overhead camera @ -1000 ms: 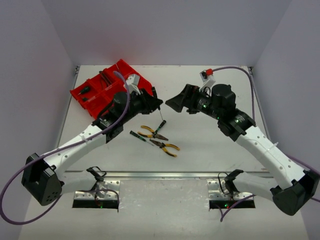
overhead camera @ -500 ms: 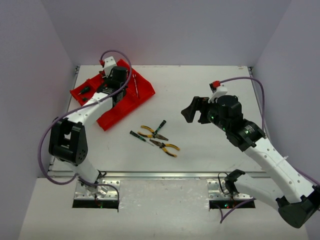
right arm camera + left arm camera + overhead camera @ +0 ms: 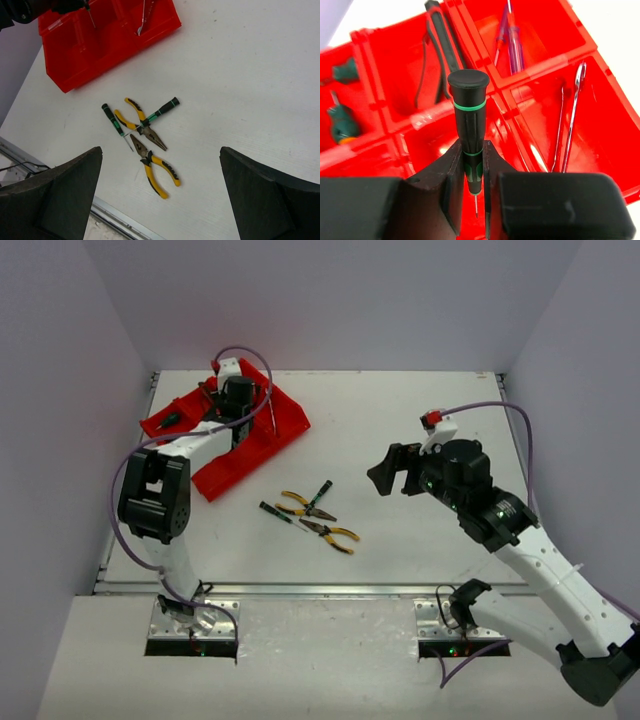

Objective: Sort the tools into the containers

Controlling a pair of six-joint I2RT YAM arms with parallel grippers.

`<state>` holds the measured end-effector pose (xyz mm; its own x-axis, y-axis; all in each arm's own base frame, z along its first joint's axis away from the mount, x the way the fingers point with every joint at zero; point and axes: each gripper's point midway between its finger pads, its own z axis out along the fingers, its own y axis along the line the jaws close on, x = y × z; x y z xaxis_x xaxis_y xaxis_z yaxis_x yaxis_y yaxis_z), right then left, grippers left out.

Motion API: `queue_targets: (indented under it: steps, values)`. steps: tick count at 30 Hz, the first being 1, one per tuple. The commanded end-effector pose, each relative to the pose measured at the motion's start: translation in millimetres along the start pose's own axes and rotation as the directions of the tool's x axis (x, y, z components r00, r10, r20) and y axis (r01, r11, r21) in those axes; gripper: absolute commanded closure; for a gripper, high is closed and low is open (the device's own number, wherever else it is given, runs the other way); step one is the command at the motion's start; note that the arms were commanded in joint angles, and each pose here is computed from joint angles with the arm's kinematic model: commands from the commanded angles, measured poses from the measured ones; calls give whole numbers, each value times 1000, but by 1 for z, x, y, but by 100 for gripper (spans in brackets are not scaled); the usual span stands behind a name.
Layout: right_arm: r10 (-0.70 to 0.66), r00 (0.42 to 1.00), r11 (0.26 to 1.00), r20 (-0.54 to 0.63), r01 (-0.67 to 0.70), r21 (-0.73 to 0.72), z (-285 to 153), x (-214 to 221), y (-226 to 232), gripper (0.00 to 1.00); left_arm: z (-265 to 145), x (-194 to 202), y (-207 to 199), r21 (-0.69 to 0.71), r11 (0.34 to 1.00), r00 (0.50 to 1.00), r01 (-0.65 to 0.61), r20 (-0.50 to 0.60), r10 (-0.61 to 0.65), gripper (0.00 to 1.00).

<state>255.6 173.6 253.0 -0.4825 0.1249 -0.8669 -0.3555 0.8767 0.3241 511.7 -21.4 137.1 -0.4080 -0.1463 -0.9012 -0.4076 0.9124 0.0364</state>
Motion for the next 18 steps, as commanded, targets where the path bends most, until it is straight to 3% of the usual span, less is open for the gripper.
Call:
queue_targets:
  steps: [1,5,8,10,12,13,18]
  values:
    - [-9,1000,1000,-19,9,5,11,5,-2,1,8,17,-7,29,997,997,75,-19,-74,89]
    - [24,997,1000,-74,-22,20,27,13,-1,1,1,28,0,0,990,989,142,-48,-141,79]
    - [47,993,999,-110,-45,20,41,18,2,1,-8,32,6,-6,985,983,173,-59,-173,63]
    - [67,984,998,-163,-65,16,55,29,4,1,-19,17,6,3,976,975,219,-37,-219,24]
    - [85,977,996,-197,-82,25,71,30,7,1,-42,-5,9,12,970,970,244,-7,-244,5]
    - [118,969,993,-218,-112,43,78,34,7,1,-52,-18,11,22,966,966,258,17,-259,0]
    - [299,914,935,-276,-222,277,123,63,-15,1,-142,-105,23,185,910,914,372,100,-394,0]
